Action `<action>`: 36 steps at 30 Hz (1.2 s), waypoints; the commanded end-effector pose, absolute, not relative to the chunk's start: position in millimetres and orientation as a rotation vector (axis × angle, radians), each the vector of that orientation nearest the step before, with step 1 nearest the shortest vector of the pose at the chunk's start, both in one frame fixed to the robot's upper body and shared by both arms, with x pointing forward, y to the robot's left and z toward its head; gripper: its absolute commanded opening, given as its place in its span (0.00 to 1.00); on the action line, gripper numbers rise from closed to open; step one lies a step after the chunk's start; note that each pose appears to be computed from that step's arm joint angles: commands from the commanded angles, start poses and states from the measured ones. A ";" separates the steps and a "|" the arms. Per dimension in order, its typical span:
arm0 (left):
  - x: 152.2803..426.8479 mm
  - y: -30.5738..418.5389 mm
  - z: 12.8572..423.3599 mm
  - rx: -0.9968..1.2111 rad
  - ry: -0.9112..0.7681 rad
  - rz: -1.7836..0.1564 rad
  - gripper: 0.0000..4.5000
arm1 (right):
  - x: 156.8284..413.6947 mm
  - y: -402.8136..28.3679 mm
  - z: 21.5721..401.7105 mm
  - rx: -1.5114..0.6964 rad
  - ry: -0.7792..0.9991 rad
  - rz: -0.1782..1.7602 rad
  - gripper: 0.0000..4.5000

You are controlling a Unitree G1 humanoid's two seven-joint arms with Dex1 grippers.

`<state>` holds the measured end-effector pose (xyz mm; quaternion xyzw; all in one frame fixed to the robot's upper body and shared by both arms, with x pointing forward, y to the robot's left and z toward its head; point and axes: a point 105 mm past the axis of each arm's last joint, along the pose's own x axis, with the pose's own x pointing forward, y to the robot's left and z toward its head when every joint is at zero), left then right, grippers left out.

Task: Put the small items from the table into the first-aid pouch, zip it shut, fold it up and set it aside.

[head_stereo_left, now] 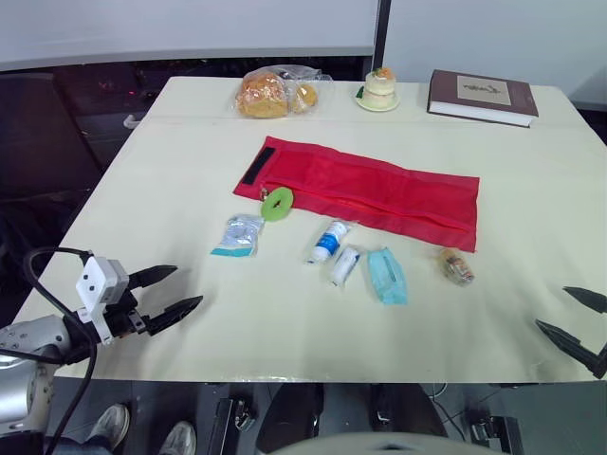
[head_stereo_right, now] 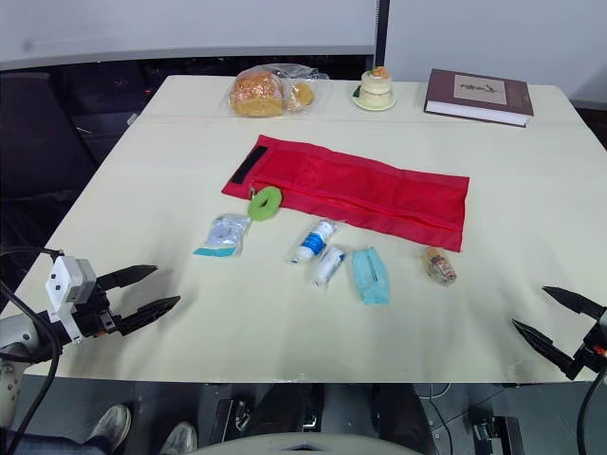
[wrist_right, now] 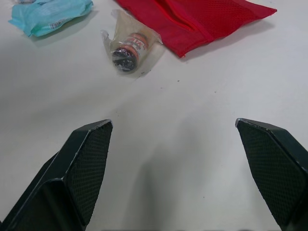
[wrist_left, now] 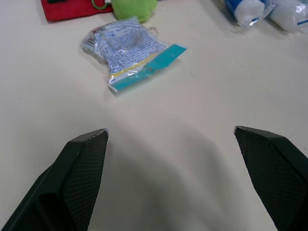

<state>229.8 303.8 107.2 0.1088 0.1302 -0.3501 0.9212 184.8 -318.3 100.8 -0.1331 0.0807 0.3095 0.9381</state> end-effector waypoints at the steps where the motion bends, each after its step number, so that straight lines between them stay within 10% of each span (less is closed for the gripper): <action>1: 234.8 302.9 113.3 0.238 0.242 -0.718 1.00 | 187.5 -314.4 115.5 -0.298 0.100 0.632 0.97; 18: 318.7 281.7 129.9 -0.036 0.346 -0.638 1.00 | 201.8 -168.5 190.6 -0.197 -0.168 1.098 0.97; 35: 337.6 247.3 127.1 -0.372 0.495 -0.743 1.00 | 208.1 -139.3 205.4 -0.253 -0.226 1.175 0.97; 36: 338.0 248.1 128.0 -0.392 0.493 -0.737 0.88 | 208.0 -139.0 205.4 -0.255 -0.225 1.174 1.00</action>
